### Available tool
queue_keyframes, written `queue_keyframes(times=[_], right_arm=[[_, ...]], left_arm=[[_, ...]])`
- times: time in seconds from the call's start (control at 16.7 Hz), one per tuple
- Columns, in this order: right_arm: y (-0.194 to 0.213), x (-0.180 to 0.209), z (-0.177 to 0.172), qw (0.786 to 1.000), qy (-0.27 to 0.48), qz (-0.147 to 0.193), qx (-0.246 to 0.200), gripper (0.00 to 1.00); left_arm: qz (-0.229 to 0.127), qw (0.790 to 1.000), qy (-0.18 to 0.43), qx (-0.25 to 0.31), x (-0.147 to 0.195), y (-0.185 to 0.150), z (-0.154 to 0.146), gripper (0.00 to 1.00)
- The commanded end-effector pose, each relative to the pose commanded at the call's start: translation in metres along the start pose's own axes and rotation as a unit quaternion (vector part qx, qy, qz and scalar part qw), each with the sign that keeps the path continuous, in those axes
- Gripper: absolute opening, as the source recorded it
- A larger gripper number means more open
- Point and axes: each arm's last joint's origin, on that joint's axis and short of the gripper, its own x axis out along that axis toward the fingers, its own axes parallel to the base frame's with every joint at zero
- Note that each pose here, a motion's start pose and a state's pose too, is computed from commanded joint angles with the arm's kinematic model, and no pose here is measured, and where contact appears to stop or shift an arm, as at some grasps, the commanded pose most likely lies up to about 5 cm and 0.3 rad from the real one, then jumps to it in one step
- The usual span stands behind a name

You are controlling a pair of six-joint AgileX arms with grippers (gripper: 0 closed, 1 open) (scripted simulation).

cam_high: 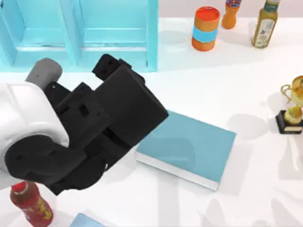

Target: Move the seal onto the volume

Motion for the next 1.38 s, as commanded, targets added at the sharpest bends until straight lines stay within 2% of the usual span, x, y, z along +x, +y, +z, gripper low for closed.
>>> queue_keyframes(times=[0.18,0.36,0.42,0.54,0.72,1.02,1.2,1.38], right_arm=[[0.000,0.000,0.000,1.000,0.000,0.000,0.000,1.00],[0.000,0.000,0.000,1.000,0.000,0.000,0.000,1.00],[0.000,0.000,0.000,1.000,0.000,0.000,0.000,1.00],[0.000,0.000,0.000,1.000,0.000,0.000,0.000,1.00],[0.000,0.000,0.000,1.000,0.000,0.000,0.000,1.00],[0.000,0.000,0.000,1.000,0.000,0.000,0.000,1.00],[0.000,0.000,0.000,1.000,0.000,0.000,0.000,1.00],[0.000,0.000,0.000,1.000,0.000,0.000,0.000,1.00]], left_arm=[[-0.121,0.990,0.024,0.062,-0.027,0.010,0.059,1.00],[-0.237,0.961,-0.015,0.141,-0.045,0.040,0.098,1.00],[-0.265,0.948,-0.037,0.171,-0.047,0.053,0.105,1.00],[-0.296,0.924,-0.084,0.229,-0.041,0.080,0.110,1.00],[-0.292,0.894,-0.150,0.305,-0.013,0.122,0.105,1.00],[-0.219,0.864,-0.235,0.388,0.040,0.185,0.092,1.00],[-0.187,0.845,-0.275,0.419,0.055,0.204,0.089,1.00],[-0.181,0.839,-0.287,0.425,0.057,0.207,0.089,1.00]])
